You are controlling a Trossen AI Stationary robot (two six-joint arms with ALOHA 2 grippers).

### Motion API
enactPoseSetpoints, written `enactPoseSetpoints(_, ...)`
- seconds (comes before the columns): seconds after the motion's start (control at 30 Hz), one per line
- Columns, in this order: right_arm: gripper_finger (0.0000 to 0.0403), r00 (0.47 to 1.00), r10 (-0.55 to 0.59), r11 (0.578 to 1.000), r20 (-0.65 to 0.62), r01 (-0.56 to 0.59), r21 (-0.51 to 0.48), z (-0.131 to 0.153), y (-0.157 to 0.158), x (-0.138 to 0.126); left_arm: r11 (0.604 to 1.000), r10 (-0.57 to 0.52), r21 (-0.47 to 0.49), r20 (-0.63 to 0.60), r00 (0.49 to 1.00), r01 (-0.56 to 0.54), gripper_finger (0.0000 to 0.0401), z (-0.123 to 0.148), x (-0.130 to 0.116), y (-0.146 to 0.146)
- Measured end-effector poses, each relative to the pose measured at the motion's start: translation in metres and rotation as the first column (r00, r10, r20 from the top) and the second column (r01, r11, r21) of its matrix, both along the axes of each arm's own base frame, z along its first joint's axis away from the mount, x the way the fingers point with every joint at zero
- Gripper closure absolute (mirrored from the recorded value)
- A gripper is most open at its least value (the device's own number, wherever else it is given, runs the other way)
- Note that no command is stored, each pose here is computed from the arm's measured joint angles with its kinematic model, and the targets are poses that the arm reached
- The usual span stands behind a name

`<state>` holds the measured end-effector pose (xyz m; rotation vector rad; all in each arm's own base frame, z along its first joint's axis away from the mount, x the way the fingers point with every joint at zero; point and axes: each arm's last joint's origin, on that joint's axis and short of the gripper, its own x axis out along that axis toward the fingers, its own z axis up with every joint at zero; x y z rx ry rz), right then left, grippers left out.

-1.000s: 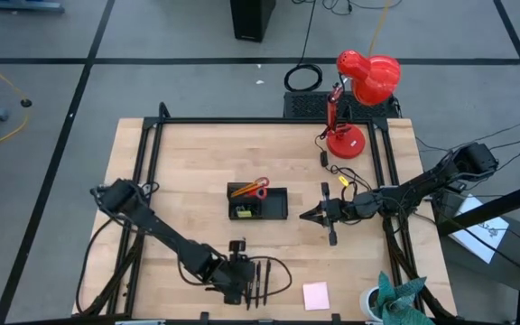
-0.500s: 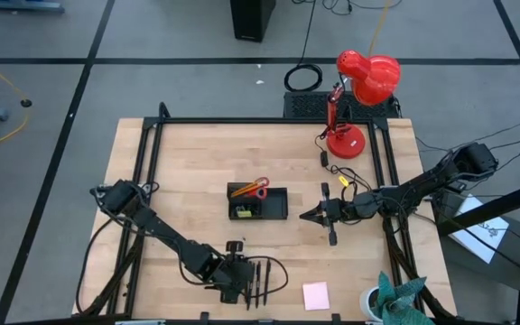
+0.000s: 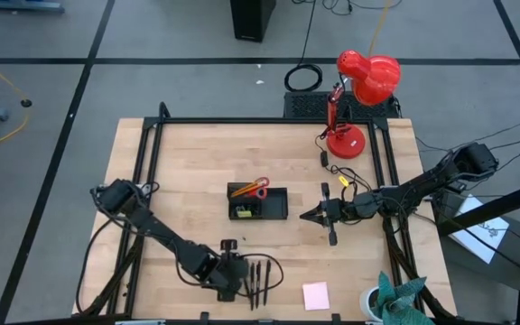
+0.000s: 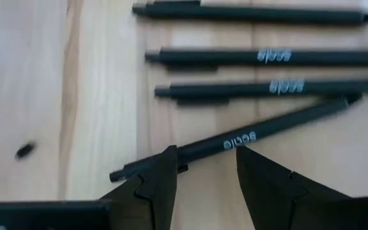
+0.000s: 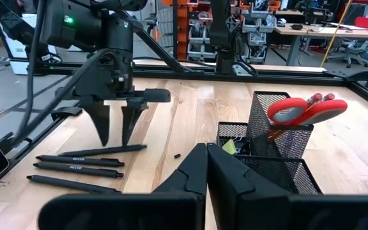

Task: Pick and place office supplies into organizer
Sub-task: Put the black pen into the black desk organizer

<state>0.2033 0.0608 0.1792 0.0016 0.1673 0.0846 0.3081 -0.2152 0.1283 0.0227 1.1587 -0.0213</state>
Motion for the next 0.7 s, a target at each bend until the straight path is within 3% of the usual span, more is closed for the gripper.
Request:
enactPoseSetpoints(0.33, 0.0399, 1.000, 0.000, 1.000, 0.000, 0.000, 0.000, 0.000, 0.000, 0.000, 0.998, 0.011, 0.062, -0.020, 1.000, -0.010, 0.0233, -0.002, -0.009, -0.003)
enactPoseSetpoints(0.5, 0.0399, 1.000, 0.000, 1.000, 0.002, 0.000, 0.001, 0.000, 0.000, 0.000, 0.995, -0.033, 0.094, -0.024, 0.999, 0.035, 0.0233, -0.003, -0.006, 0.002)
enactPoseSetpoints(0.7, 0.0399, 1.000, -0.001, 1.000, 0.002, 0.001, 0.008, 0.000, 0.000, 0.000, 0.988, -0.013, 0.155, 0.002, 1.000, 0.013, 0.0233, -0.004, 0.002, 0.014)
